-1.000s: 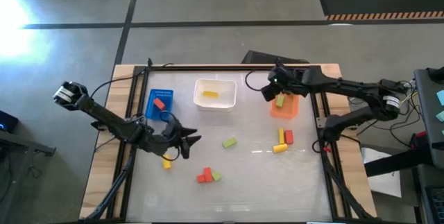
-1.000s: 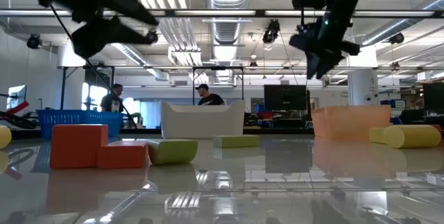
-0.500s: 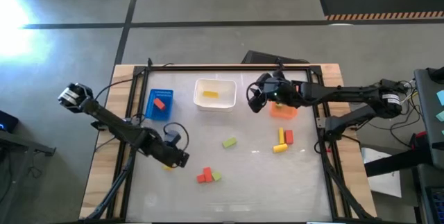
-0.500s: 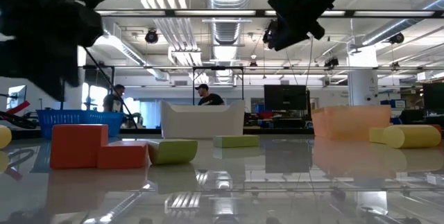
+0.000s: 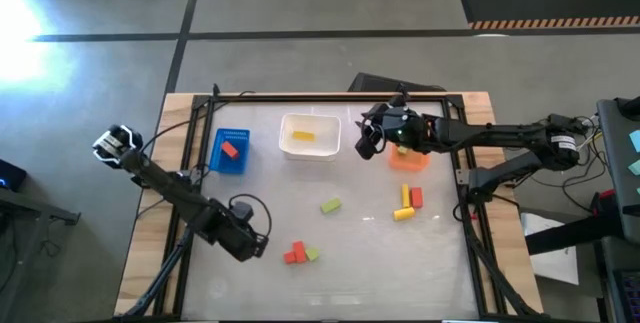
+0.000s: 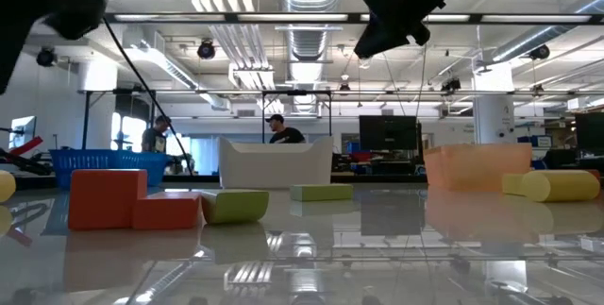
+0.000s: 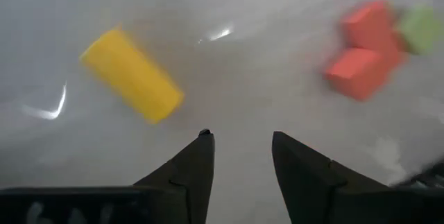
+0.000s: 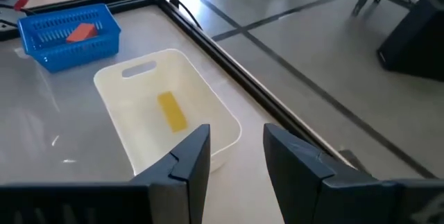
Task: Sort & place blocks by color
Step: Put the bottom left yellow block into the white bin
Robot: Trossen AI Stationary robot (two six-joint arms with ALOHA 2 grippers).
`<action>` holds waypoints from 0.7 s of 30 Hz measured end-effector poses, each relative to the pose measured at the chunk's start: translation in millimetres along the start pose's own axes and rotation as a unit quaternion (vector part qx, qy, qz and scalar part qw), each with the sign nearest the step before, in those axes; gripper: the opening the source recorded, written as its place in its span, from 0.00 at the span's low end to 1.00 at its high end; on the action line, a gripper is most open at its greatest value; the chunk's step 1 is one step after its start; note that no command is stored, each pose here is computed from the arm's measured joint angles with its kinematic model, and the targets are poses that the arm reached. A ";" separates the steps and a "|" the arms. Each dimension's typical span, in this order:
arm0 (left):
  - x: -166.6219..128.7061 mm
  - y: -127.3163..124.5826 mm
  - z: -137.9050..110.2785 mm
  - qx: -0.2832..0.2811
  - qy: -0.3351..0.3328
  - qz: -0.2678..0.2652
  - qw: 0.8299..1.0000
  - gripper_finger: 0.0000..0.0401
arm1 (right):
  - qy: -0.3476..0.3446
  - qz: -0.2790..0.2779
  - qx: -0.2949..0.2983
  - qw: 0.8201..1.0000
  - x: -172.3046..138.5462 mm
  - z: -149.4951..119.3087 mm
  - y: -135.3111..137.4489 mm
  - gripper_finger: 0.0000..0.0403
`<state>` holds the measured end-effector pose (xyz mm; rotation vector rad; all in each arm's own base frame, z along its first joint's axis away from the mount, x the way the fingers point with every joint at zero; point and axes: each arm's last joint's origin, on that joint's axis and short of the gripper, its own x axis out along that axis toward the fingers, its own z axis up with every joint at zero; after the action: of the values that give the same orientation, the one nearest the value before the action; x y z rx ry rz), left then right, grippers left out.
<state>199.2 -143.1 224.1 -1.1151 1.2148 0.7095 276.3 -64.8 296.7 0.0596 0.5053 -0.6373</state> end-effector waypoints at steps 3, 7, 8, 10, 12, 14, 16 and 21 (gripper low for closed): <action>9.3 10.4 -2.1 -0.035 0.001 0.022 0.999 0.39 | -0.001 0.000 -0.012 1.000 0.1 0.0 0.0 0.30; 21.9 24.4 1.0 -0.068 -0.010 0.052 0.996 0.51 | 0.002 0.000 -0.028 1.000 0.5 -1.5 0.0 0.31; 24.8 27.6 1.8 -0.072 -0.013 0.059 0.996 0.53 | 0.002 0.000 -0.031 1.000 0.5 -1.5 0.0 0.32; 31.1 33.5 3.3 -0.080 -0.022 0.072 0.994 0.58 | 0.002 0.000 -0.035 0.999 0.5 -1.5 0.0 0.32; 38.2 38.9 5.2 -0.087 -0.039 0.081 0.992 0.61 | 0.003 0.000 -0.039 0.999 0.5 -1.8 0.0 0.32; 44.7 42.9 7.1 -0.089 -0.053 0.087 0.991 0.63 | 0.003 0.000 -0.043 0.999 0.5 -1.7 0.0 0.32; 50.1 44.3 7.9 -0.089 -0.056 0.089 0.990 0.64 | 0.003 0.000 -0.042 0.999 0.5 -1.8 0.0 0.31; 63.1 43.0 6.8 -0.083 -0.057 0.090 0.991 0.58 | 0.003 0.000 -0.042 0.999 0.5 -1.8 0.0 0.31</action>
<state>178.7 -130.3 151.4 -1.0933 1.1842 1.0158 275.9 -64.7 294.9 -0.0184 0.5378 -0.6154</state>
